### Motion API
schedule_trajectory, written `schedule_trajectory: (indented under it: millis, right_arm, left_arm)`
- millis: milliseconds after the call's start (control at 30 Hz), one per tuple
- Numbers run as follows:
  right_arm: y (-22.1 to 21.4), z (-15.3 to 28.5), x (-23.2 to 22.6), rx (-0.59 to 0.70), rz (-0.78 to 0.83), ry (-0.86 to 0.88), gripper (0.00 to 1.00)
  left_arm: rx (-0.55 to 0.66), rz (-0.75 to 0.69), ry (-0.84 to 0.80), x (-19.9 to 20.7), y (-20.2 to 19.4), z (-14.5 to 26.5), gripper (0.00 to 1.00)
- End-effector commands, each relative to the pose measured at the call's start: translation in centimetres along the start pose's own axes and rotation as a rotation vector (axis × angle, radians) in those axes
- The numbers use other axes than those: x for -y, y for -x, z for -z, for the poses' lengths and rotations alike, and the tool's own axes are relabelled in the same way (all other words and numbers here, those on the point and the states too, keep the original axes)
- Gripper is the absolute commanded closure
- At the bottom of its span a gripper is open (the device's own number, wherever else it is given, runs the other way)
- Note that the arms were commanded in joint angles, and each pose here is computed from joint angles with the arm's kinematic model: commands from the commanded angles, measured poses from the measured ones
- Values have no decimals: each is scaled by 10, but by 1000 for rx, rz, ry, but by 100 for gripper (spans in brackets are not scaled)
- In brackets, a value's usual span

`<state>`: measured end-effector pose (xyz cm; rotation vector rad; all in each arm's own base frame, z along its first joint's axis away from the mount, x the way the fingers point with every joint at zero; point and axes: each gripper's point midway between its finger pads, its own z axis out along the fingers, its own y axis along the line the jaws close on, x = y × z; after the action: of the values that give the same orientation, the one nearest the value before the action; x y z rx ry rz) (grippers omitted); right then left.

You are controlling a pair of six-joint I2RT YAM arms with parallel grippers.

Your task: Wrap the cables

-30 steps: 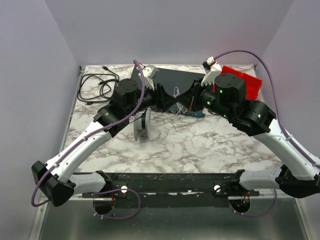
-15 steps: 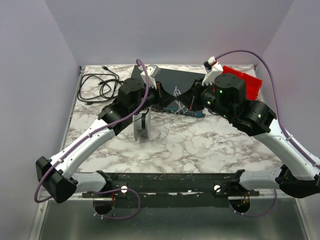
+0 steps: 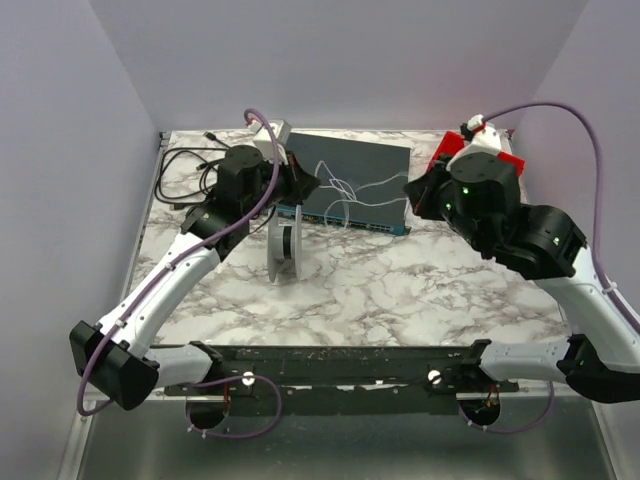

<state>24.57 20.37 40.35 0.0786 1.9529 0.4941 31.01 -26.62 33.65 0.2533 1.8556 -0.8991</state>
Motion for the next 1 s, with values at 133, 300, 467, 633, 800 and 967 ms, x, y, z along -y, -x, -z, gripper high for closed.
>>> schedule_trajectory:
  millis: [133, 300, 467, 633, 800, 967]
  right_arm:
    - [14, 26, 81, 93, 28, -384, 99]
    - [2, 25, 97, 79, 58, -470, 99]
    - [-22, 13, 107, 33, 91, -536, 99]
    - [-53, -3, 101, -27, 66, -472, 94]
    - [-91, -15, 87, -128, 21, -363, 33]
    - [-75, -6, 67, -93, -52, -225, 23]
  left_arm:
    - [112, -8, 110, -44, 58, 17, 100]
    - [181, -18, 88, -39, 98, 27, 100]
    - [227, -61, 1, -12, 127, 41, 100]
    - [220, -82, -85, 9, 131, 51, 100]
    - [186, -79, -170, 26, 122, 53, 100]
    - [154, -62, -168, 35, 108, 51, 100]
